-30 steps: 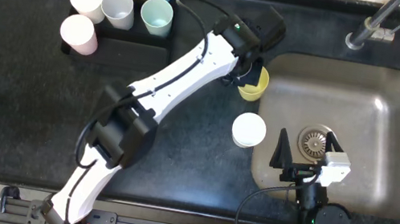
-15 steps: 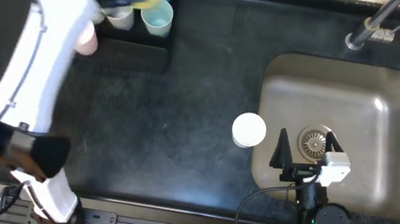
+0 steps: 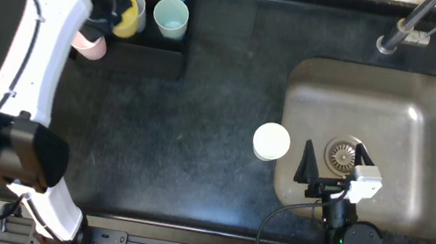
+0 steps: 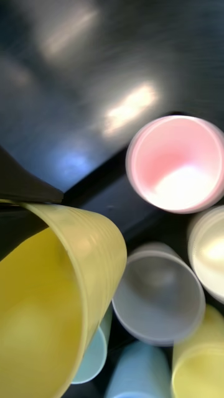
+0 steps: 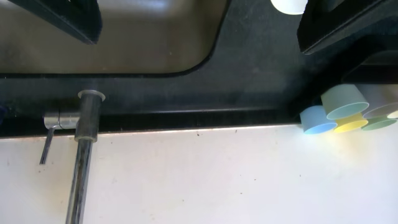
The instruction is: Store Cups
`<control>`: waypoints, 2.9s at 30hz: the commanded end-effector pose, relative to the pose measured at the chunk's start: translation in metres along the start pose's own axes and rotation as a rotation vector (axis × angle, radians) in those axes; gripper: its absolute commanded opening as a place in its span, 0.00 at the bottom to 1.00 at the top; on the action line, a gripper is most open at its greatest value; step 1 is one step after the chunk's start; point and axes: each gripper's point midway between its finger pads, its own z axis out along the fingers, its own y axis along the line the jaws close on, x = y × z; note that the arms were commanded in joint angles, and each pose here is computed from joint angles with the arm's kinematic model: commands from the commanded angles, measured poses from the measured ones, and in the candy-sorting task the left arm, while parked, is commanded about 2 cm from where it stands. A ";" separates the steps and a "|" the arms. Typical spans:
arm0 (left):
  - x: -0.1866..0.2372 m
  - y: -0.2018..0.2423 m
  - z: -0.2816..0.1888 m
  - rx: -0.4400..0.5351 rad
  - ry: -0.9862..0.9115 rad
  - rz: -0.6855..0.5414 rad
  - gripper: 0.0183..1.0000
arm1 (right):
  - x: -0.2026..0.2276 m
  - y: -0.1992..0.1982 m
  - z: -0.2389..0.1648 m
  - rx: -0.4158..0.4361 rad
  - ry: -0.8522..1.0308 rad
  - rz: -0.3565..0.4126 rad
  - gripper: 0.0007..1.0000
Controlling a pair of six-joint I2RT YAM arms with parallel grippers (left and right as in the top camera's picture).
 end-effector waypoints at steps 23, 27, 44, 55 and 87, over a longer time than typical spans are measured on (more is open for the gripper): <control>0.019 0.024 0.080 -0.188 0.000 -0.438 0.02 | 0.002 -0.003 0.000 0.012 -0.004 -0.003 1.00; 0.021 0.024 0.086 -0.201 0.006 -0.436 0.02 | 0.002 -0.003 0.000 0.012 -0.004 -0.003 1.00; 0.022 0.019 0.101 -0.206 0.006 -0.421 0.32 | 0.002 -0.003 0.000 0.012 -0.004 -0.003 1.00; -0.045 -0.016 -0.017 0.186 -0.258 -0.220 0.78 | 0.002 -0.003 0.000 0.012 -0.004 -0.003 0.99; 0.073 0.136 -0.098 0.982 -1.164 0.809 1.00 | 0.002 -0.003 0.000 0.012 -0.004 -0.003 1.00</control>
